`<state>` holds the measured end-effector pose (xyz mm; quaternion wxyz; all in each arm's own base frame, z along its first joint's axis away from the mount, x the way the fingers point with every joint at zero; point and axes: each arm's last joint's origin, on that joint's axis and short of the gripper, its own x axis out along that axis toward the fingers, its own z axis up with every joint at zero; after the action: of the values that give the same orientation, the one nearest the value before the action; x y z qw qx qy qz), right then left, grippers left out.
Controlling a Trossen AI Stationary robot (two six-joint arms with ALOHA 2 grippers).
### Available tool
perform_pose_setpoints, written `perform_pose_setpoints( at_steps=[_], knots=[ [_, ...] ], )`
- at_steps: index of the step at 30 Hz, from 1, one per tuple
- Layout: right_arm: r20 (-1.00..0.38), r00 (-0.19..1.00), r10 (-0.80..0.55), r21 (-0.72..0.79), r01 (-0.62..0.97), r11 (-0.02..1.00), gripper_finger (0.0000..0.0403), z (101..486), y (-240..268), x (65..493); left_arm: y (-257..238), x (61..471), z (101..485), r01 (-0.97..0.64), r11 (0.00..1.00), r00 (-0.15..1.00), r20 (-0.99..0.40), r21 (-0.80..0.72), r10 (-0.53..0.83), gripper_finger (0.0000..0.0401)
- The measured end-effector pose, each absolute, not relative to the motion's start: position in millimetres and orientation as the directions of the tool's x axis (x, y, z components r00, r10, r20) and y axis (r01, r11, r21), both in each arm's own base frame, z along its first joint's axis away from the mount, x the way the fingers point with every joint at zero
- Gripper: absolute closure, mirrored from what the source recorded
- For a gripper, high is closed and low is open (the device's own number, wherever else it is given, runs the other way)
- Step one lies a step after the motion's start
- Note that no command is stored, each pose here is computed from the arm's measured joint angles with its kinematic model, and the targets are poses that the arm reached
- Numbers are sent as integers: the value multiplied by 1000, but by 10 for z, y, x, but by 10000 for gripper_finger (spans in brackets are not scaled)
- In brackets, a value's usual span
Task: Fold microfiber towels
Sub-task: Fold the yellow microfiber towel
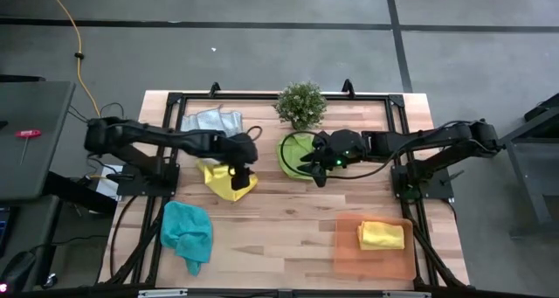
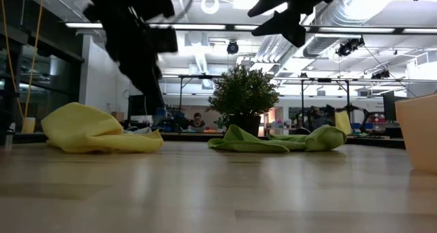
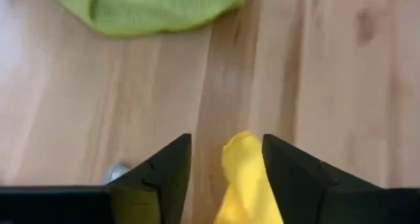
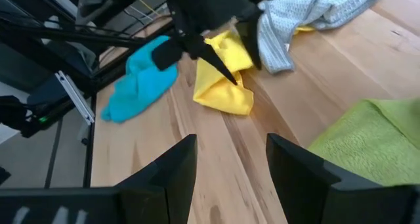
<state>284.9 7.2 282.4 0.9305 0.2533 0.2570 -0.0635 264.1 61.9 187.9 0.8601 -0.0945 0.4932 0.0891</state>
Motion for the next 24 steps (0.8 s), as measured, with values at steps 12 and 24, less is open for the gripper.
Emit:
perform_pose_setpoints(
  at_steps=[12, 24],
  knots=[
    [-551, 834, -38, 401, 305, 864, 228, 2784, 57, 2824, 777, 2743, 1395, -202, 945, 400, -902, -258, -161, 217],
    [-555, 831, -39, 399, 308, 864, 228, 2780, 57, 2821, 772, 2765, 1394, -178, 952, 415, -896, -250, -157, 368]
  ],
)
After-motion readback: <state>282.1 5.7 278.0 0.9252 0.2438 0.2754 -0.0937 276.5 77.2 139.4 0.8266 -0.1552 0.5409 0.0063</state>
